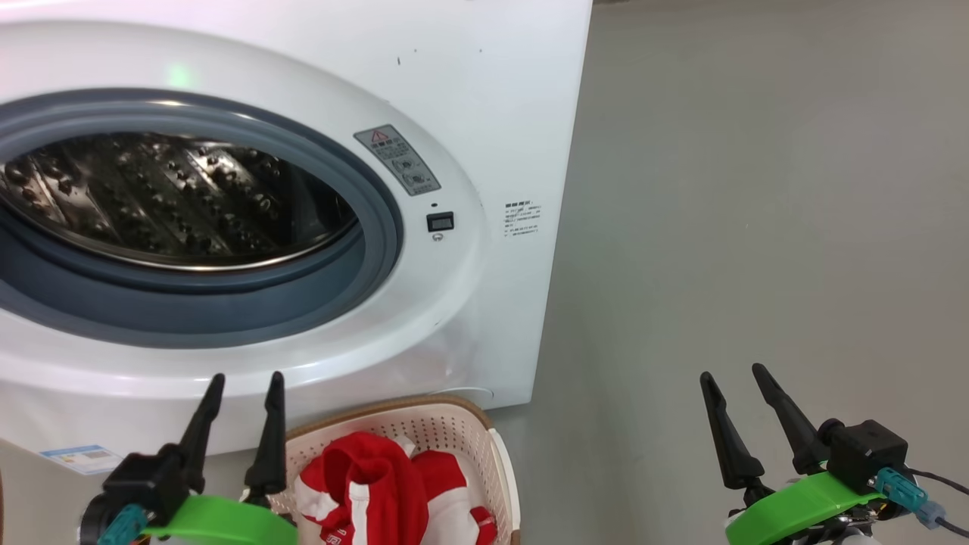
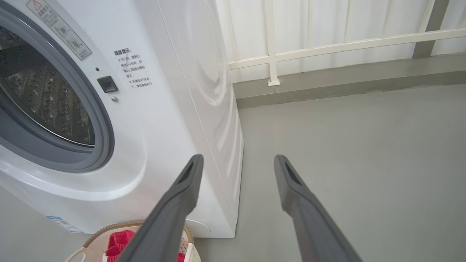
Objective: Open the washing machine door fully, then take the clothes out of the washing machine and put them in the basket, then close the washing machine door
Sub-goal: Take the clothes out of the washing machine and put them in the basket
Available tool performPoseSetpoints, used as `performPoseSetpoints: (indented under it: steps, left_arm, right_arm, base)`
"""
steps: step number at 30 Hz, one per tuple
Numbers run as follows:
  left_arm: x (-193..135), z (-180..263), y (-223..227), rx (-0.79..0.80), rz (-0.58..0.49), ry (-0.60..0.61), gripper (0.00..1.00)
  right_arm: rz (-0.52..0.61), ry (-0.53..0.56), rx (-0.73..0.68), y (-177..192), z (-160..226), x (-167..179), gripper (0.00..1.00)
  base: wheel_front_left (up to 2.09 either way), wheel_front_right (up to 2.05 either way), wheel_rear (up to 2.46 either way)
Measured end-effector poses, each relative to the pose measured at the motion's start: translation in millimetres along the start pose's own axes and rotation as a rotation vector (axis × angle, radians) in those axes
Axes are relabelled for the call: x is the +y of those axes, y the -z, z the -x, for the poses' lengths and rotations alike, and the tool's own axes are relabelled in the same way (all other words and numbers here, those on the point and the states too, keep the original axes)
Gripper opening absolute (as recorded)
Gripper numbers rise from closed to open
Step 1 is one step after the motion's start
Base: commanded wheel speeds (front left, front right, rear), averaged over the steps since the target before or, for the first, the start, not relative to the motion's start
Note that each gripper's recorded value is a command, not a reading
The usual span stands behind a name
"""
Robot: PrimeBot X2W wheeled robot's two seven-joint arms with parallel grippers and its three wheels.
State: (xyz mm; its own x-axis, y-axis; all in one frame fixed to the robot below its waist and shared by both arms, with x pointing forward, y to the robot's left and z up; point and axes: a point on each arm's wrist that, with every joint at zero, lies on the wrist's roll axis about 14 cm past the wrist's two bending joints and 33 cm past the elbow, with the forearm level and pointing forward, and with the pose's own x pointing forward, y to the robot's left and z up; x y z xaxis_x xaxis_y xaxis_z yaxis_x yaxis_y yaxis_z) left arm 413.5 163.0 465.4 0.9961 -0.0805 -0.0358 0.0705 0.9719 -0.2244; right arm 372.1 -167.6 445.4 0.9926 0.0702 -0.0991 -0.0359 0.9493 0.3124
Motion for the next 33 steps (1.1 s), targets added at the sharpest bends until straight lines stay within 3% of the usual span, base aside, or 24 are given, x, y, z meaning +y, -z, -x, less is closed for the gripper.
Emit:
performPoseSetpoints:
  steps: [19, 33]
  left_arm:
    - [25, 45, -20, -0.061, -0.057, -0.073, 1.0]
    - [28, 47, -23, -0.07, -0.061, -0.087, 1.0]
  right_arm:
    - [0.003, 0.016, -0.004, 0, 24, -5, 1.0]
    - [0.0, 0.021, -0.011, -3, 23, -7, 1.0]
  base:
    - [0.0, 0.0, 0.0]
    - [0.0, 0.0, 0.0]
